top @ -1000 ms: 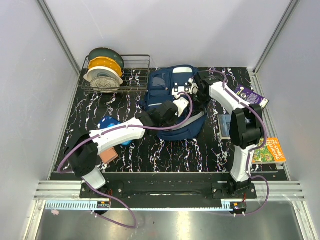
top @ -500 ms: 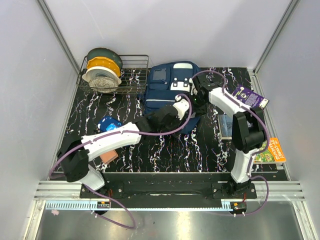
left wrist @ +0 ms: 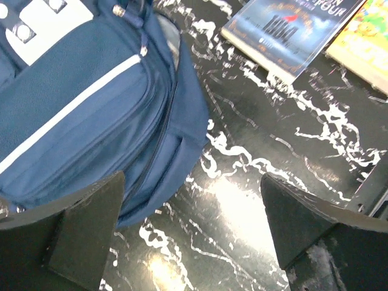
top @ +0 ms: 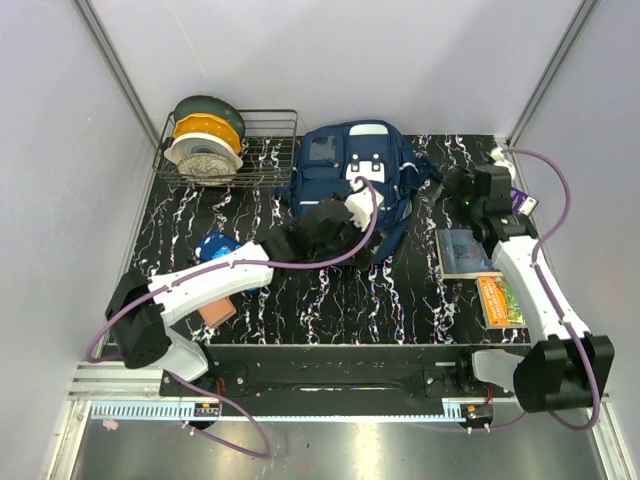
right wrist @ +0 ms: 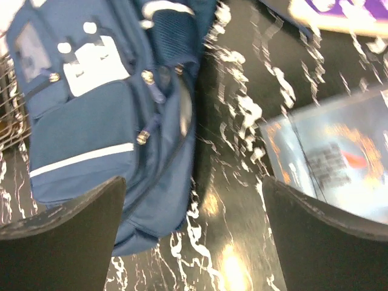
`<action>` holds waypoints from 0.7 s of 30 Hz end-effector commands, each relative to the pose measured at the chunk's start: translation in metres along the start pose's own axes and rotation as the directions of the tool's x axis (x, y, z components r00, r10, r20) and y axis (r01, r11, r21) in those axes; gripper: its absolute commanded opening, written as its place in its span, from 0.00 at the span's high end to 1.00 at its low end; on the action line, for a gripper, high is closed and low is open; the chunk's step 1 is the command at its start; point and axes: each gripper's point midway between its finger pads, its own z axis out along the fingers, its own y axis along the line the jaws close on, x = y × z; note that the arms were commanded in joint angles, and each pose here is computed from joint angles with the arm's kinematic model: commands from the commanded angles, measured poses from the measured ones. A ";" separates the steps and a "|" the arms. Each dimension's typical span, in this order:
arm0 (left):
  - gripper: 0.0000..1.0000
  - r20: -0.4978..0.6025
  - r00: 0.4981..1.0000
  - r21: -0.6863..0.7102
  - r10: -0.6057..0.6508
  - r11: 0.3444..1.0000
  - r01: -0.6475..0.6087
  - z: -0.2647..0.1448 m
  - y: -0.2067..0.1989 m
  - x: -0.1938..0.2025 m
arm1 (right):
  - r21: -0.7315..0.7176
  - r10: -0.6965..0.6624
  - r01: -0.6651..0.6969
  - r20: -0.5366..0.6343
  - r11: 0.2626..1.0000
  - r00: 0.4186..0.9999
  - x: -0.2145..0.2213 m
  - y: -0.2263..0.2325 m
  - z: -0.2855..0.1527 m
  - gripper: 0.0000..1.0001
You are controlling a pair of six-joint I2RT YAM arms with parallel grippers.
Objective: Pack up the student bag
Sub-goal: Pick up the book from the center of the board.
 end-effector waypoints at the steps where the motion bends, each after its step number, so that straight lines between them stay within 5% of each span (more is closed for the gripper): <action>1: 0.01 0.159 0.987 0.129 0.033 0.990 -0.054 0.008 -0.026 -0.069 | 0.217 0.304 -0.319 0.101 0.923 0.947 0.016 -0.060 -0.014 0.00; 4: 0.01 0.196 0.981 0.166 0.011 0.985 -0.044 0.022 -0.033 -0.090 | 0.370 0.462 -0.492 0.173 0.788 0.870 0.039 -0.114 -0.034 0.00; 8: 0.01 0.212 0.977 0.353 -0.028 0.934 -0.049 0.034 -0.052 -0.113 | 0.539 0.435 -0.579 0.382 0.612 0.815 0.045 -0.171 -0.080 0.00; 12: 0.01 0.184 0.983 0.481 -0.020 0.874 -0.072 0.064 -0.075 -0.113 | 0.527 0.437 -0.651 0.484 0.546 0.758 0.041 -0.188 -0.109 0.00; 17: 0.01 0.174 0.985 0.637 0.005 0.762 -0.117 0.078 -0.108 -0.118 | 0.592 0.493 -0.685 0.483 0.425 0.724 0.075 -0.217 -0.117 0.00; 21: 0.01 0.150 0.988 0.668 0.020 0.735 -0.117 0.098 -0.114 -0.102 | 0.649 0.587 -0.690 0.435 0.321 0.683 0.112 -0.239 -0.104 0.00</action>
